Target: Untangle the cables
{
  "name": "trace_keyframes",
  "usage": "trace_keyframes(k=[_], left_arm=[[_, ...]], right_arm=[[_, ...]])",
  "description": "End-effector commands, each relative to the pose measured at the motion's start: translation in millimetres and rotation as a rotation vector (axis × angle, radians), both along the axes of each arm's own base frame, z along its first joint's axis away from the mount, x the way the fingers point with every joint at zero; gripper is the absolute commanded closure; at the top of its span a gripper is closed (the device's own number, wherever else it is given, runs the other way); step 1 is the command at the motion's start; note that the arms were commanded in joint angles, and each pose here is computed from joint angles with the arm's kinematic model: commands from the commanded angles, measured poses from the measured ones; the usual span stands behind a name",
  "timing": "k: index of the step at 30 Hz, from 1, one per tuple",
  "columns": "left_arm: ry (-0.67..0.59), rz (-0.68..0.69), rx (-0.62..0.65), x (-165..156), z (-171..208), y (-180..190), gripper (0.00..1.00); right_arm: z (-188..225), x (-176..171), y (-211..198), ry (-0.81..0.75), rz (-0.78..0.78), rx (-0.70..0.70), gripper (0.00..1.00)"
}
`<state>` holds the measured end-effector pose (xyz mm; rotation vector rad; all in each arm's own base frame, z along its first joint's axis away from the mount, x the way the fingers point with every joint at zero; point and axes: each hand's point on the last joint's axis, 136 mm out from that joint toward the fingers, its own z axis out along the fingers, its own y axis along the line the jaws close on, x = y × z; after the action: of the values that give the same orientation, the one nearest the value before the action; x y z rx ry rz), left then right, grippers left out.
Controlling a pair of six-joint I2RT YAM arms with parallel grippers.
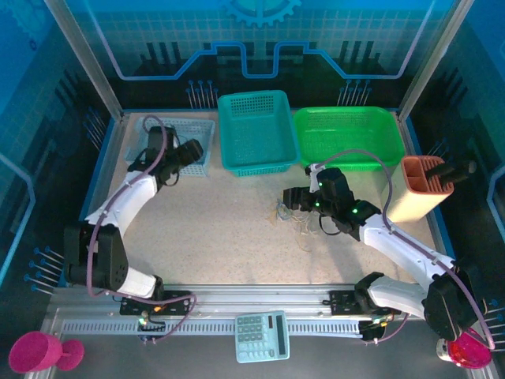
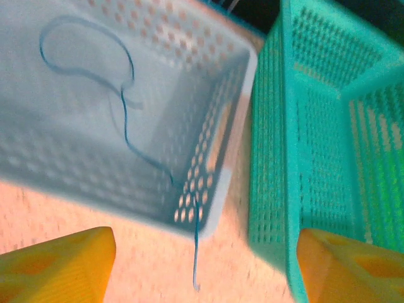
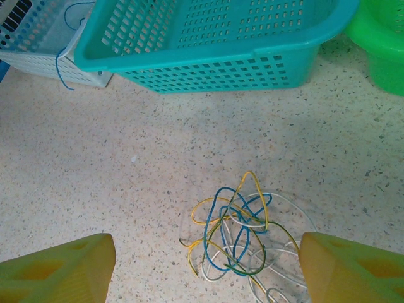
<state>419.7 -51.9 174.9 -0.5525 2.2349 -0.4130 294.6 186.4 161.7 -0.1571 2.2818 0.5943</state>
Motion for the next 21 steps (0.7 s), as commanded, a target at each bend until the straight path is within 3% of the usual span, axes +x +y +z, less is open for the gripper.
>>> trace_keyframes(k=[1,9,21], left_arm=[[0.056,0.071,-0.020,-22,-20,-6,0.27],[0.149,0.114,-0.017,-29,-68,-27,0.36],[0.158,0.196,0.005,-9,-96,-30,0.48]], right_arm=[[2,2,-8,-0.008,-0.036,0.003,0.22],[1,1,-10,-0.007,-0.041,0.001,0.23],[1,1,-12,-0.010,-0.048,0.004,0.23]])
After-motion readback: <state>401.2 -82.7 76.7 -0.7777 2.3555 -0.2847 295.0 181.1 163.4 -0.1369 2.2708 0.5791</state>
